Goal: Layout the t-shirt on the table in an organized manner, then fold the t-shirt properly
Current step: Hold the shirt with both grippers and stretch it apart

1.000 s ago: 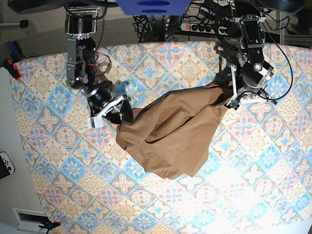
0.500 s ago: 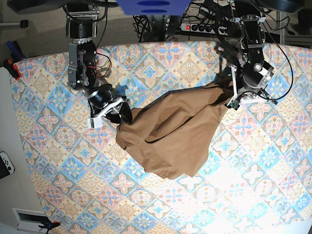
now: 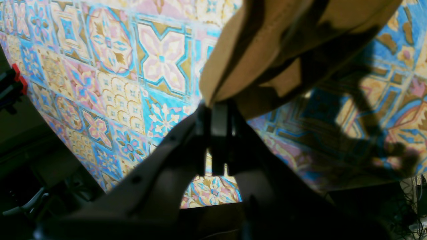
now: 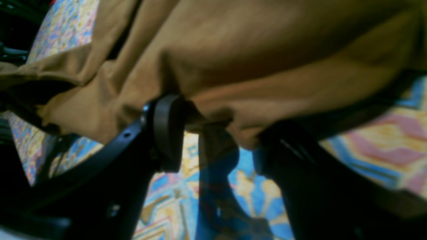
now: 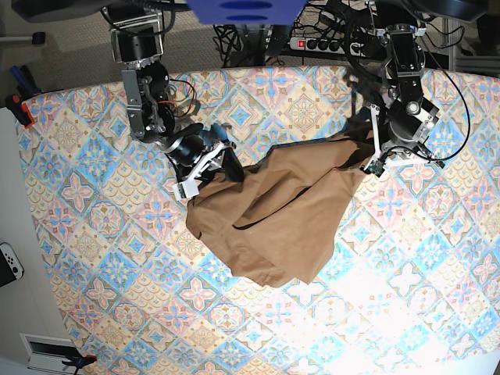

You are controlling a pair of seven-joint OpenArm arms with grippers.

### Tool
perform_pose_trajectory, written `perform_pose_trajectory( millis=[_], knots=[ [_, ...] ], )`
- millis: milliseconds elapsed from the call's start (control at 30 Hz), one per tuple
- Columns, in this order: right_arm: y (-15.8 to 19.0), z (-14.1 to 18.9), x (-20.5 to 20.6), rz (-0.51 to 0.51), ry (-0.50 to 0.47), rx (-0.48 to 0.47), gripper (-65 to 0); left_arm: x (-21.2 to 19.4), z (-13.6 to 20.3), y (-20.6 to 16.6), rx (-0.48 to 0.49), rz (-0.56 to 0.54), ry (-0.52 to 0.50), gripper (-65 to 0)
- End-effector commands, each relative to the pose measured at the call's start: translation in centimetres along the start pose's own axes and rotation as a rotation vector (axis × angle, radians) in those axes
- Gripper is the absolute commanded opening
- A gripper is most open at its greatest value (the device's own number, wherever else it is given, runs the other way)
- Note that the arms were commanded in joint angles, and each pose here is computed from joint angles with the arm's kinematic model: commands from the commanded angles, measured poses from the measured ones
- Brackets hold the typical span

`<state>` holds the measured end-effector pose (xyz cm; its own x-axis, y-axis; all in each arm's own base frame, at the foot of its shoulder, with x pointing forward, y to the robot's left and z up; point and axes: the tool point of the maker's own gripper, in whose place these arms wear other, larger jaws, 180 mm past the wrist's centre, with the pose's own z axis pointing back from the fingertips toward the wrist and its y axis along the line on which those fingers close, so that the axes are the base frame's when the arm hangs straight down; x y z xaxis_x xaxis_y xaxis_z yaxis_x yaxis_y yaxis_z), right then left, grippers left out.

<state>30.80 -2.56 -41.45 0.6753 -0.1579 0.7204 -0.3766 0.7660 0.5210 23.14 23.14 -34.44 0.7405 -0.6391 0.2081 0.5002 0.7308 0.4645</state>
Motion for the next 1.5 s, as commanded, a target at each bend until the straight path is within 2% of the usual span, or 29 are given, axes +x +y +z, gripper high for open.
perform_pose_trajectory(
  millis=[0,33,100,200,267,433,567,667,900,1100,1267,1467],
  knots=[
    [0.4,0.0,1.9,0.014,-0.050,0.014,-35.7,0.3,0.4,0.9,0.031,0.005,-0.013,-65.0],
    [0.4,0.1,2.0,0.016,-0.052,0.014,-37.5,0.3,0.4,0.9,0.031,0.005,-0.013,-65.0],
    [-0.1,0.3,2.1,0.026,-0.050,0.006,-45.8,0.3,0.4,0.9,0.031,0.005,-0.013,-65.0],
    [-1.1,1.0,2.2,0.041,-0.040,-0.014,-65.0,0.4,0.4,0.9,0.031,0.003,-0.016,-65.0],
    [-2.0,1.8,3.9,0.045,-0.084,-0.043,-65.0,1.0,0.4,0.8,0.029,-0.006,-0.029,-65.0],
    [-3.6,4.6,8.7,0.085,-0.168,-0.109,-65.0,5.4,1.2,1.6,0.054,-0.031,-0.127,-65.0],
    [-4.0,6.2,13.5,0.148,-0.204,-0.147,-65.0,9.1,2.8,4.5,0.120,0.041,-0.161,-65.0],
    [-4.5,7.7,16.8,0.180,-0.243,-0.183,-65.0,13.0,4.8,7.0,0.184,0.103,-0.255,-65.0],
    [-4.2,9.2,20.6,0.264,-0.239,-0.216,-65.0,16.8,8.1,11.6,0.306,0.167,-0.338,-65.0],
    [-3.5,9.1,22.9,0.300,-0.184,-0.223,-65.0,16.0,9.0,15.5,0.443,0.186,-0.251,-65.0],
    [-1.8,8.4,26.2,0.303,-0.207,-0.217,-65.0,15.3,10.7,18.7,0.532,0.211,-0.246,-65.0],
    [2.5,6.5,29.2,0.405,-0.221,-0.151,-65.0,11.5,12.5,23.6,0.603,0.411,-0.233,-65.0]
  ],
)
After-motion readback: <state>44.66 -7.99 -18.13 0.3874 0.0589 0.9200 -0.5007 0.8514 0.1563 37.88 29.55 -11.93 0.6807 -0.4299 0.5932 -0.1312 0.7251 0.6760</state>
